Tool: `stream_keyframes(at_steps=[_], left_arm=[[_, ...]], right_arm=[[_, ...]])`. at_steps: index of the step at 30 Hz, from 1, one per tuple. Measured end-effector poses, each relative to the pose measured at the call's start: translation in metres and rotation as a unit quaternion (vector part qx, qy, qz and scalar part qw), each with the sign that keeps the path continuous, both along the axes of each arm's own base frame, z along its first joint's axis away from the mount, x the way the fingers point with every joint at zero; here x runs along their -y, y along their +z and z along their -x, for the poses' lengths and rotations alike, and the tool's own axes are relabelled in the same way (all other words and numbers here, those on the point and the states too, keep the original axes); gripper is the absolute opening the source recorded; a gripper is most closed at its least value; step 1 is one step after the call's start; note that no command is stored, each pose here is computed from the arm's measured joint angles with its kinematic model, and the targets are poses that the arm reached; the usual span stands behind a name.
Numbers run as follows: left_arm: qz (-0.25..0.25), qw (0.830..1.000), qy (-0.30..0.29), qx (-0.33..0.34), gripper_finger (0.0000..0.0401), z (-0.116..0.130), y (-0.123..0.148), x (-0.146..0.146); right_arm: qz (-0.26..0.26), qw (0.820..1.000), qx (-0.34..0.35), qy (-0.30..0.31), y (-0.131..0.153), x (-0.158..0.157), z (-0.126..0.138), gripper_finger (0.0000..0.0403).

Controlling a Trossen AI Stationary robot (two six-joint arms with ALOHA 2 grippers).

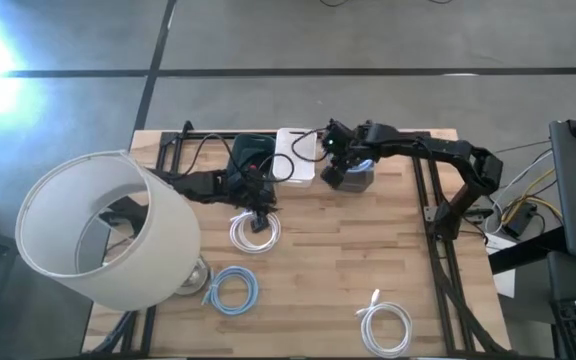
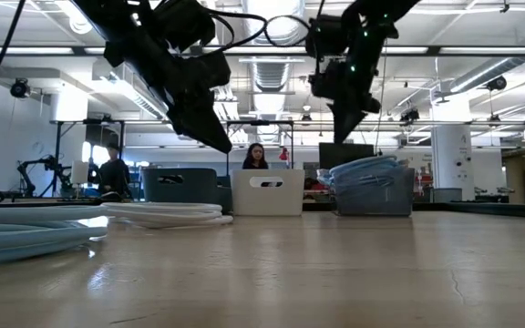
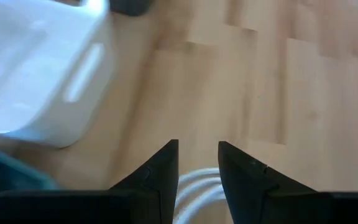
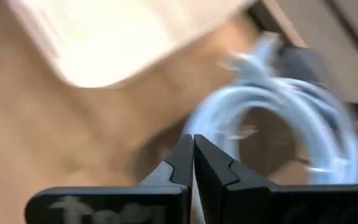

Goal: Pick & Place USB Port
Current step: Put the light blue HDMI cable into the black bin

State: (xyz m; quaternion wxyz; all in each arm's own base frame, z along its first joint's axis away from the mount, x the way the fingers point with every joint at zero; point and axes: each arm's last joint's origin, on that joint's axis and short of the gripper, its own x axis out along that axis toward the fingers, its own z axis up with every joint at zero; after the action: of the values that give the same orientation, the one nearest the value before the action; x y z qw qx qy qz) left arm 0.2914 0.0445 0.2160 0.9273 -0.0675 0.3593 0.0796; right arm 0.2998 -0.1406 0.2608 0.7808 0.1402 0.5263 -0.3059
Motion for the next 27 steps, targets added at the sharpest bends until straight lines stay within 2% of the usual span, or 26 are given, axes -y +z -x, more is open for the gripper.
stream_keyframes(at_steps=[3, 6, 10, 14, 18, 23, 27], left_arm=[[0.012, 0.999, -0.038, 0.002, 0.0106, -0.001, 0.000, 0.009], [0.020, 0.997, -0.079, 0.002, 0.0095, -0.002, 0.000, 0.024], [0.031, 0.985, -0.168, 0.003, 0.0084, -0.003, 0.000, 0.055], [-0.018, 0.968, -0.250, 0.006, 0.0084, 0.000, 0.000, 0.084], [-0.080, 0.966, -0.248, -0.001, 0.0096, 0.002, -0.001, 0.096], [-0.069, 0.962, -0.263, -0.029, 0.0128, 0.007, -0.005, 0.099], [-0.070, 0.959, -0.269, -0.061, 0.0156, 0.010, -0.010, 0.098]], right_arm=[[-0.028, 0.999, 0.012, 0.041, 0.000, -0.021, -0.009, 0.0008], [-0.035, 0.995, 0.003, 0.088, -0.005, -0.044, -0.015, 0.0008], [-0.036, 0.991, -0.001, 0.127, -0.007, -0.070, -0.022, 0.0008], [-0.024, 0.988, 0.039, 0.145, -0.004, -0.085, -0.032, 0.0008], [-0.015, 0.983, 0.042, 0.177, -0.002, -0.091, -0.035, 0.0008], [-0.047, 0.979, 0.031, 0.198, -0.004, -0.093, -0.032, 0.0009], [-0.032, 0.973, 0.025, 0.225, -0.004, -0.093, -0.032, 0.0009]])
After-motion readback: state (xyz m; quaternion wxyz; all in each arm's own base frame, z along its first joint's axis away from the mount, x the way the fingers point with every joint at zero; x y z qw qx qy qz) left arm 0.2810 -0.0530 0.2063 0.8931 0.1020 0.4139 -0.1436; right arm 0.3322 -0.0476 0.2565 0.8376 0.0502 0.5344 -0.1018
